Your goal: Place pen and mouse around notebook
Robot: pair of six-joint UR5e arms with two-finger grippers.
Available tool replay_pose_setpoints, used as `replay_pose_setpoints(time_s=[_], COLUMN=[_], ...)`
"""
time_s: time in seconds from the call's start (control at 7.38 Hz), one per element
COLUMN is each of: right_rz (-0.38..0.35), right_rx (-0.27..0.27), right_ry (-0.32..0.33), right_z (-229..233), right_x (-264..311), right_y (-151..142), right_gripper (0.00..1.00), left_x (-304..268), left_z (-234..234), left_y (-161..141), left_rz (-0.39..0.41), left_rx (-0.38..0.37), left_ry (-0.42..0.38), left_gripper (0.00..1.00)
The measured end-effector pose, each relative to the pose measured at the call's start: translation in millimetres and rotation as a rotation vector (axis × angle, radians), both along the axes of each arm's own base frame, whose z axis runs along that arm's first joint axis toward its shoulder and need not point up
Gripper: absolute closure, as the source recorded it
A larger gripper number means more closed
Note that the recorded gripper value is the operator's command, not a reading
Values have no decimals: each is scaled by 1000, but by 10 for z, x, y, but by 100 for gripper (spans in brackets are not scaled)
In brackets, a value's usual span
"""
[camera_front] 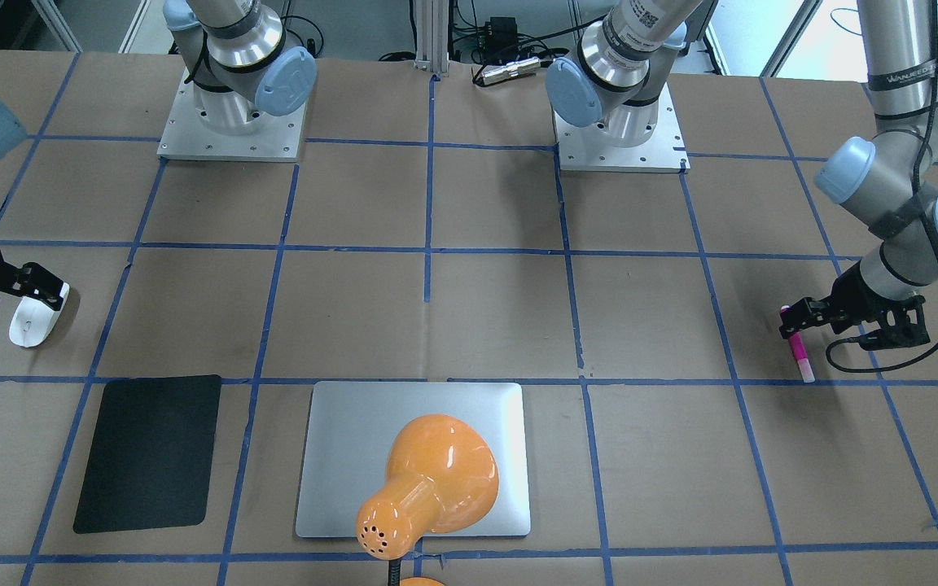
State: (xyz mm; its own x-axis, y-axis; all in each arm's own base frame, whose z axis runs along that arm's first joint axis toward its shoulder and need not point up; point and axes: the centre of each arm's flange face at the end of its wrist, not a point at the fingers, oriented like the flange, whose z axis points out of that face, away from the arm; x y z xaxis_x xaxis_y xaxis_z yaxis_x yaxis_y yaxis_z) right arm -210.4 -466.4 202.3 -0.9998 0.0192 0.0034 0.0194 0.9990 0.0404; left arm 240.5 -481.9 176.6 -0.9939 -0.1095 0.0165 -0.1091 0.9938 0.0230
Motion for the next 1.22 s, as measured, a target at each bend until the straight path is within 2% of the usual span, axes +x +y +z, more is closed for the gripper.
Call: replay_pose_setpoints(time_s=[0.14, 0.27, 0.41, 0.54, 0.68, 0.81, 1.22], right_rz=[0, 0, 0, -1, -2, -3, -5], right_rx=[15, 33, 46, 54, 57, 57, 56], right_ry=[0, 2, 1, -1, -2, -2, -2], right_z=[-89, -164, -220, -257, -274, -278, -277], right_x=[-18, -33, -39, -42, -43, -44, -43], right_y=[-4, 1, 5, 7, 7, 7, 5], right_gripper=[0, 0, 0, 11, 34, 44, 46], left_x=[6, 9, 10, 10, 12, 12, 8], left_z=[-35, -61, -75, -81, -77, -74, 14], left_y=[-13, -24, -30, -33, -37, -39, -40], left_rz=[5, 7, 6, 5, 3, 3, -2], left_rx=[1, 3, 4, 4, 3, 1, -12], left_ry=[1, 2, 2, 3, 2, 2, -6], left_gripper=[23, 38, 74, 100, 100, 100, 100])
